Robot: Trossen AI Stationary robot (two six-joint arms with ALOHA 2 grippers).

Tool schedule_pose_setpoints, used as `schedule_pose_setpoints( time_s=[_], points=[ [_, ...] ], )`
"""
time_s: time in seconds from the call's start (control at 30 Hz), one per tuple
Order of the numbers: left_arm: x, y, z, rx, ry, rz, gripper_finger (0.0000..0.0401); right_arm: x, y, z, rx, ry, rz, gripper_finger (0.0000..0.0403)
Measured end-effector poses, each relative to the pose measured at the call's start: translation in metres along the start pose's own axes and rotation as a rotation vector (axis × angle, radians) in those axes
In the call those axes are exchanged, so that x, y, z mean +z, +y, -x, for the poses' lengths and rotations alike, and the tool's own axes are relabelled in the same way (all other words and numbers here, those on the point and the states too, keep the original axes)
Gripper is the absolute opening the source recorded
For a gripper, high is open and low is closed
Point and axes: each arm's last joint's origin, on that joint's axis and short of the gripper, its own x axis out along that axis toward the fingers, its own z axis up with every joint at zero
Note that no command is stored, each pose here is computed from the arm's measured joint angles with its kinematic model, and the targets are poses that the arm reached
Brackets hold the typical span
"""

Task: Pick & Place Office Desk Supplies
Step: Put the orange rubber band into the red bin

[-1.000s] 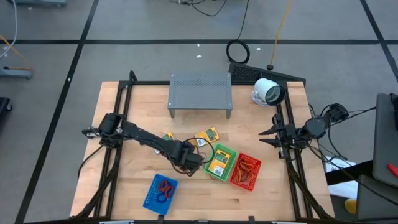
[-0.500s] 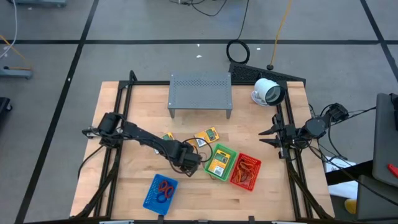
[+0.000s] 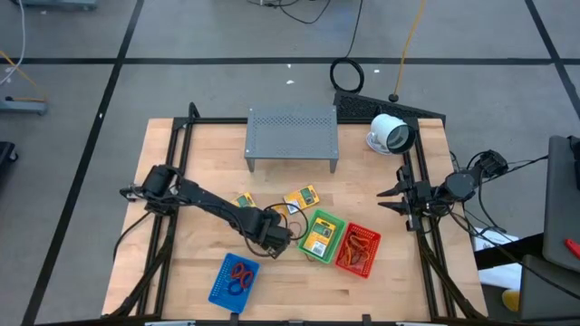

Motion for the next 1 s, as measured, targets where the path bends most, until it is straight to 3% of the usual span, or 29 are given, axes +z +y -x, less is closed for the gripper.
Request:
schedule_pose_setpoints(
  time_s=[0.23, 0.53, 1.0],
  points=[
    [-0.003, -0.001, 0.000, 0.004, -0.007, -0.012, 0.0010, 0.000, 0.000, 0.000, 0.000, 0.000, 0.000, 0.0096],
    [-0.012, -0.008, 0.005, 0.011, -0.062, -0.068, 0.0003, 0.000, 0.000, 0.000, -0.001, 0.000, 0.000, 0.0096],
    [-0.032, -0.008, 0.070, -0.084, -0.348, -0.092, 0.0002, 0.000, 0.000, 0.000, 0.000, 0.000, 0.000, 0.0094]
  ],
)
